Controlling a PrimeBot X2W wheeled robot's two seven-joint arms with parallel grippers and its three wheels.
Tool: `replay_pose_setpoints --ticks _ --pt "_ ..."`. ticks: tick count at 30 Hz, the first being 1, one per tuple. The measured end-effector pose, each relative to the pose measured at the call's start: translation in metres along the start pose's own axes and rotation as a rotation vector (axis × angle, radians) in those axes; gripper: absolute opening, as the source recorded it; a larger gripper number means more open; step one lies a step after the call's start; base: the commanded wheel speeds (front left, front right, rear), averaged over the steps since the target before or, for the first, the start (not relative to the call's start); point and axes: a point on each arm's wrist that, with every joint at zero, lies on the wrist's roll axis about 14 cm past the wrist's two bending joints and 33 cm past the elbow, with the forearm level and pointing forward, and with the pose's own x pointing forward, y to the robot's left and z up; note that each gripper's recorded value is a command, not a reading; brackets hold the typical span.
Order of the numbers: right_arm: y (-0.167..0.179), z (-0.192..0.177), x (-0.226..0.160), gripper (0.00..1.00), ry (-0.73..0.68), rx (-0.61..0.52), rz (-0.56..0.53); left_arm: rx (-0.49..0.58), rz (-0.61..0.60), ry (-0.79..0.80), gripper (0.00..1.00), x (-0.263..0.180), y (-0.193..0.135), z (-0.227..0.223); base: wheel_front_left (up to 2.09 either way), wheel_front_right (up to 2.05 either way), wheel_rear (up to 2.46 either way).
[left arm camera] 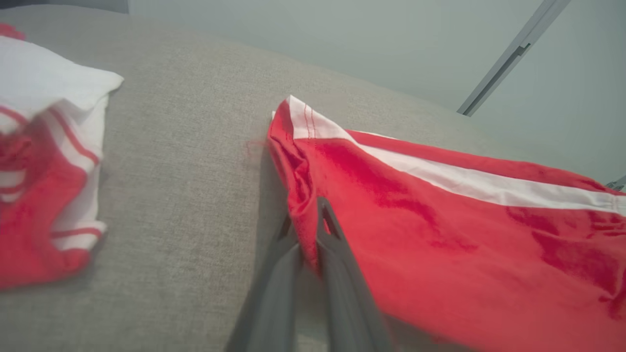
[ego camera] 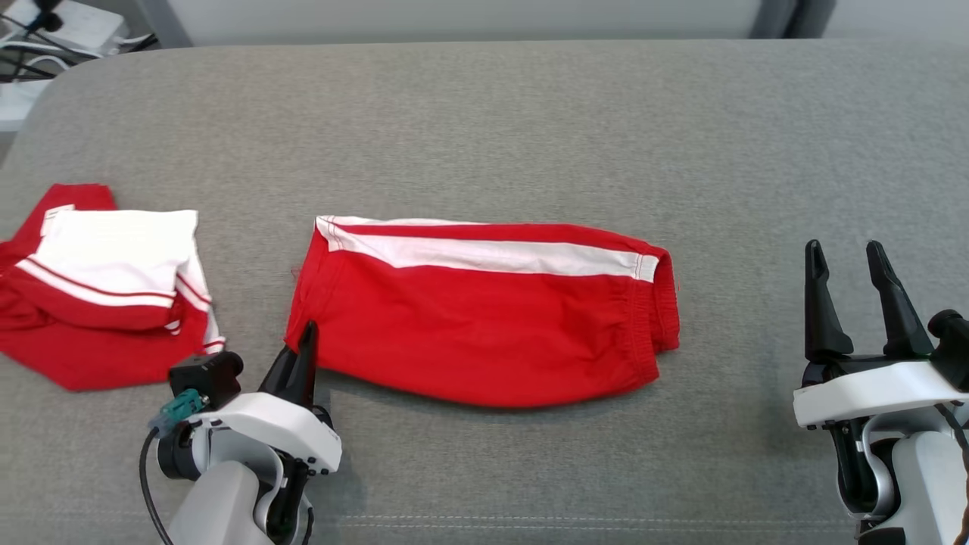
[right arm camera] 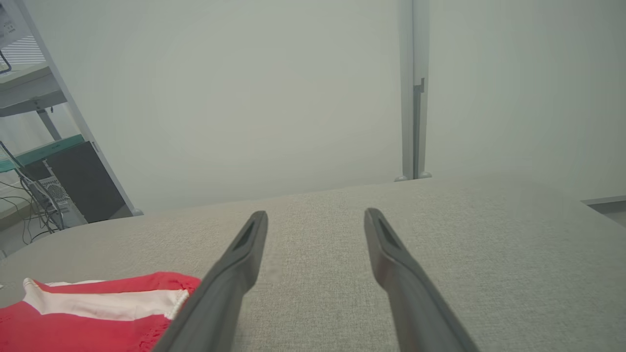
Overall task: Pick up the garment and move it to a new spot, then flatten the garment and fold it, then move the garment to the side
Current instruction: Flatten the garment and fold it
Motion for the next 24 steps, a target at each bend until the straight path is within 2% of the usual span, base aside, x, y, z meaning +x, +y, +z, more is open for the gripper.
replay_pose_setpoints --ticks 2,3,4,5,6,10,17,24 --pt "0.008 -0.001 0.003 1.00 0.002 0.004 0.021 0.004 0.017 -0.002 0.00 -0.005 0.006 0.000 0.00 0.00 0.00" --pt "0.012 -0.003 0.005 1.00 0.005 0.004 0.034 0.005 0.023 -0.004 0.30 -0.007 0.007 0.000 0.00 0.00 0.00" --pt "0.016 -0.005 0.006 1.00 0.010 0.005 0.047 0.003 0.029 -0.006 0.47 -0.008 0.008 0.000 0.00 0.00 0.00" --pt "0.021 -0.007 0.007 1.00 0.015 0.007 0.059 0.000 0.032 -0.006 0.93 -0.009 0.009 0.000 0.00 0.00 0.00" --pt "0.024 -0.009 0.008 1.00 0.020 0.008 0.068 0.000 0.037 -0.006 1.00 -0.010 0.010 -0.001 0.00 0.00 0.00" --pt "0.037 -0.018 0.010 1.00 0.043 0.004 0.112 0.024 0.071 -0.028 1.00 -0.014 0.022 0.005 0.00 0.00 0.00" --pt "0.074 -0.041 0.009 1.00 0.108 -0.001 0.218 0.125 0.114 -0.146 1.00 -0.025 0.033 0.040 0.00 0.00 0.00" --pt "0.087 -0.072 0.006 1.00 0.204 -0.037 0.256 0.164 0.151 -0.183 1.00 -0.044 0.045 0.049 0.00 0.00 0.00"
